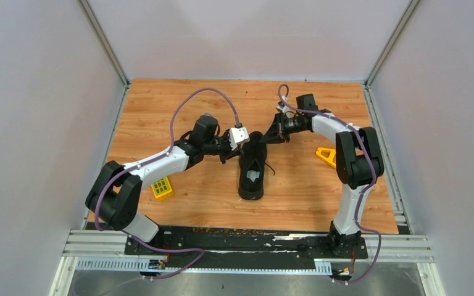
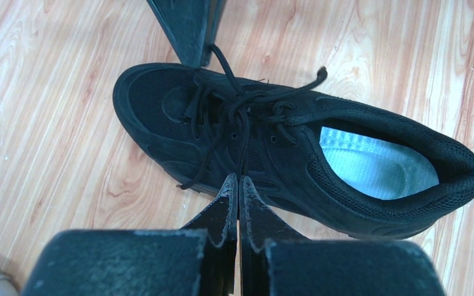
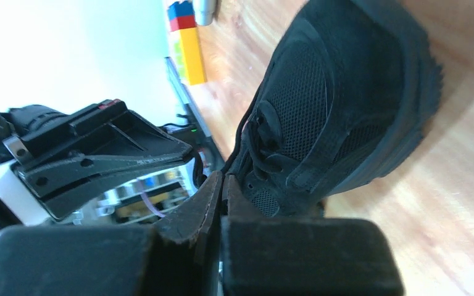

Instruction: Tie the shoes

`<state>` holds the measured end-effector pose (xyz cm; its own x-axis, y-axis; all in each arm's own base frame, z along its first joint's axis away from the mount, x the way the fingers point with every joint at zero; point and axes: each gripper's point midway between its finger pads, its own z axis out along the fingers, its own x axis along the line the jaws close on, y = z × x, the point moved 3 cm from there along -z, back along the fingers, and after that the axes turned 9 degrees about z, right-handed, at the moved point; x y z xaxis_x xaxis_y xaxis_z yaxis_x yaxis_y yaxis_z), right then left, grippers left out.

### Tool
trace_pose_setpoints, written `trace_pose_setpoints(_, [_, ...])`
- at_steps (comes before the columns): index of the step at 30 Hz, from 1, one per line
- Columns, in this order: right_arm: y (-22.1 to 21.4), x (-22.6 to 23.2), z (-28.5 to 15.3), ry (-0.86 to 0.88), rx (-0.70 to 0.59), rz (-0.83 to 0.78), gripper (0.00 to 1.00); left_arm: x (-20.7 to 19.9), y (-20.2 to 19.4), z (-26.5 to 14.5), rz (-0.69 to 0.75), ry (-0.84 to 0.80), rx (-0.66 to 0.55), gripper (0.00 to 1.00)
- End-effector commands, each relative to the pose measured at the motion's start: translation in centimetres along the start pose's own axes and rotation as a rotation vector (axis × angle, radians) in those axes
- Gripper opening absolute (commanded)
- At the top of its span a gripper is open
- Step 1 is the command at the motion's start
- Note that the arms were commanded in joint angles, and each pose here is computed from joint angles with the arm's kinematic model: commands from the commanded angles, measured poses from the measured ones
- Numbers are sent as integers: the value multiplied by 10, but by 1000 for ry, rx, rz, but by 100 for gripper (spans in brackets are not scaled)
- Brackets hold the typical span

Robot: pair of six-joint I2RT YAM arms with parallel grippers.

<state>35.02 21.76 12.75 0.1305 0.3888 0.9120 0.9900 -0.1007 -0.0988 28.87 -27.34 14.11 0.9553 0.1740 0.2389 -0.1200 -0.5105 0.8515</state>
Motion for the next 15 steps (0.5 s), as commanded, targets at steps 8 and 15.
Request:
trace_pose_setpoints(8, [42, 28, -37, -211, -179, -529, 0, 25, 16, -9, -116, 32, -30, 0])
trace_pose_setpoints(15, [49, 21, -42, -282, -190, -604, 0, 17, 11, -10, -115, -31, -1, 0])
